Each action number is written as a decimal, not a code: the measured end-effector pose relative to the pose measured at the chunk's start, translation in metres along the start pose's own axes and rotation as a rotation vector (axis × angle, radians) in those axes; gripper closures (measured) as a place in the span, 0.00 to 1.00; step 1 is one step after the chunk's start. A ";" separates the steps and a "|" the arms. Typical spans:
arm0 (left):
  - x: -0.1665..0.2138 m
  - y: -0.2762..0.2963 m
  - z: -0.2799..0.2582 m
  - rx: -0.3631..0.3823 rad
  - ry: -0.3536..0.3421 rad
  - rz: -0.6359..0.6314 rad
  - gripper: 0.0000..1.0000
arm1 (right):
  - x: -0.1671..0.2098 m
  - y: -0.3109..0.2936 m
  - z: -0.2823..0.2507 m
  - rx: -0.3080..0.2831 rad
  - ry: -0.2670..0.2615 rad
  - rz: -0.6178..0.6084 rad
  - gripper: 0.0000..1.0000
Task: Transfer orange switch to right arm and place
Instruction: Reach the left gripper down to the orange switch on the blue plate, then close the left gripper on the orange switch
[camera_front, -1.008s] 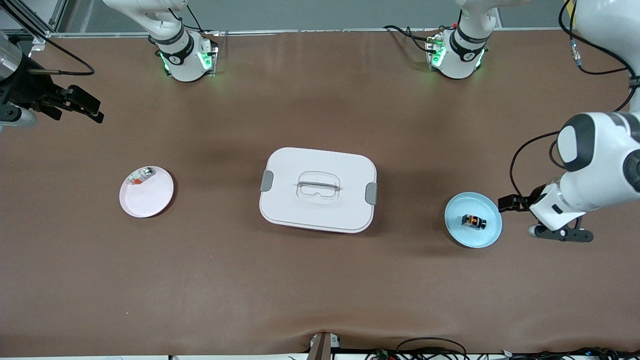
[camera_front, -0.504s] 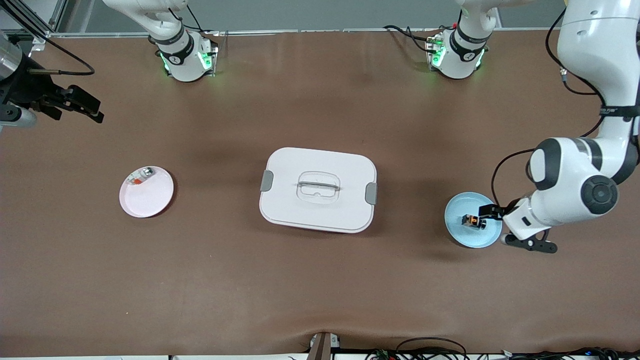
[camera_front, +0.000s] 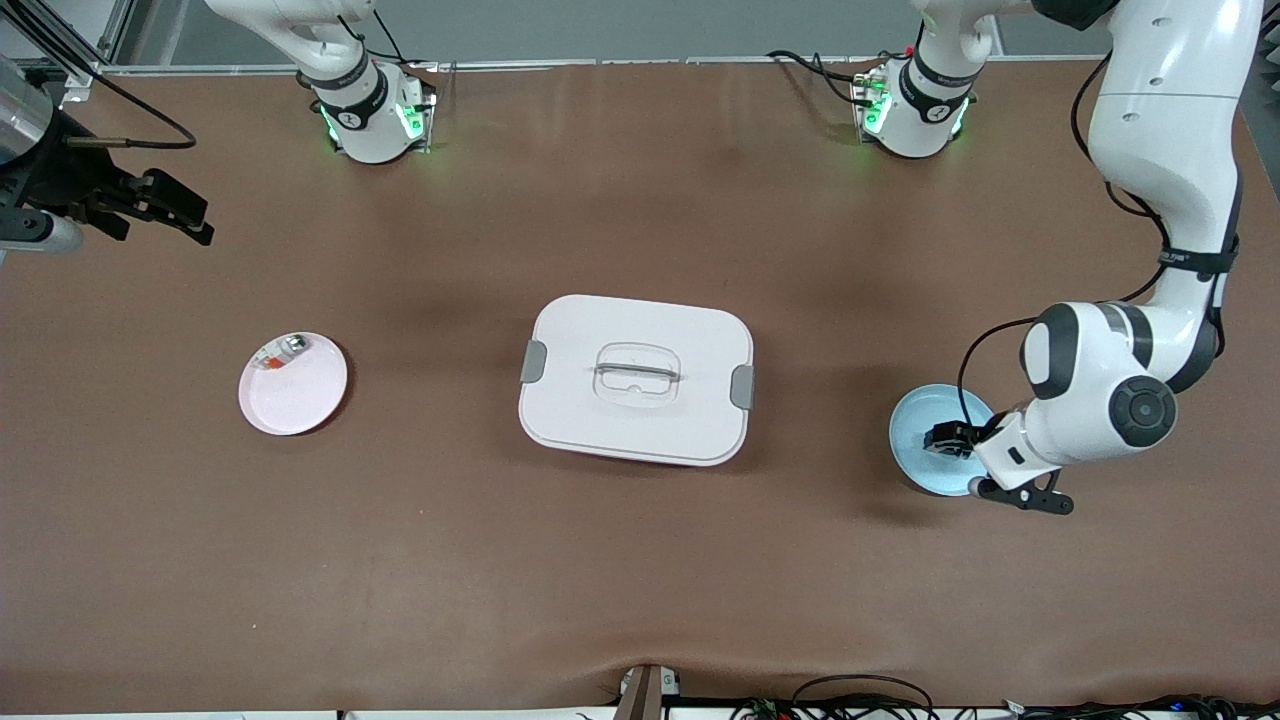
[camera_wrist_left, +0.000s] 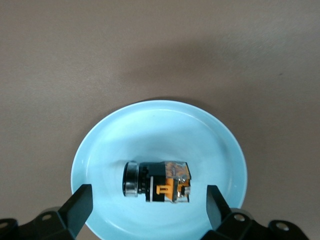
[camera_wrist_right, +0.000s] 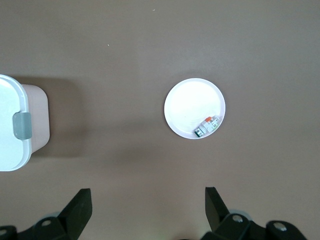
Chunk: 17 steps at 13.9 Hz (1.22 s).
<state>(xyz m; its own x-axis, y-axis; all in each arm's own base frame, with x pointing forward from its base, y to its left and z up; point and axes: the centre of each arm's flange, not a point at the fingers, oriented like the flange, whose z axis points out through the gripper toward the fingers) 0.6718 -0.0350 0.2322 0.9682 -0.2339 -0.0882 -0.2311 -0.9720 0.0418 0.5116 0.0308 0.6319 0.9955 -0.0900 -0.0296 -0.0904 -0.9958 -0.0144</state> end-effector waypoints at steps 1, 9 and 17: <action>0.000 0.002 0.007 0.011 -0.012 0.013 0.00 | 0.000 0.000 0.000 0.000 0.000 0.001 0.00; -0.010 0.007 0.039 0.012 -0.044 0.027 0.00 | 0.000 0.000 0.000 0.000 0.000 0.001 0.00; -0.010 0.007 0.051 0.010 -0.040 0.027 0.00 | 0.000 0.000 0.000 0.000 0.000 0.001 0.00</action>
<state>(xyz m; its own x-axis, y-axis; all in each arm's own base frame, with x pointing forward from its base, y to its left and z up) 0.6552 -0.0404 0.1824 0.9571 -0.2605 -0.1272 -0.2581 -0.9655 0.0351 0.5116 0.0303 0.6318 0.9954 -0.0908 -0.0297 -0.0913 -0.9957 -0.0144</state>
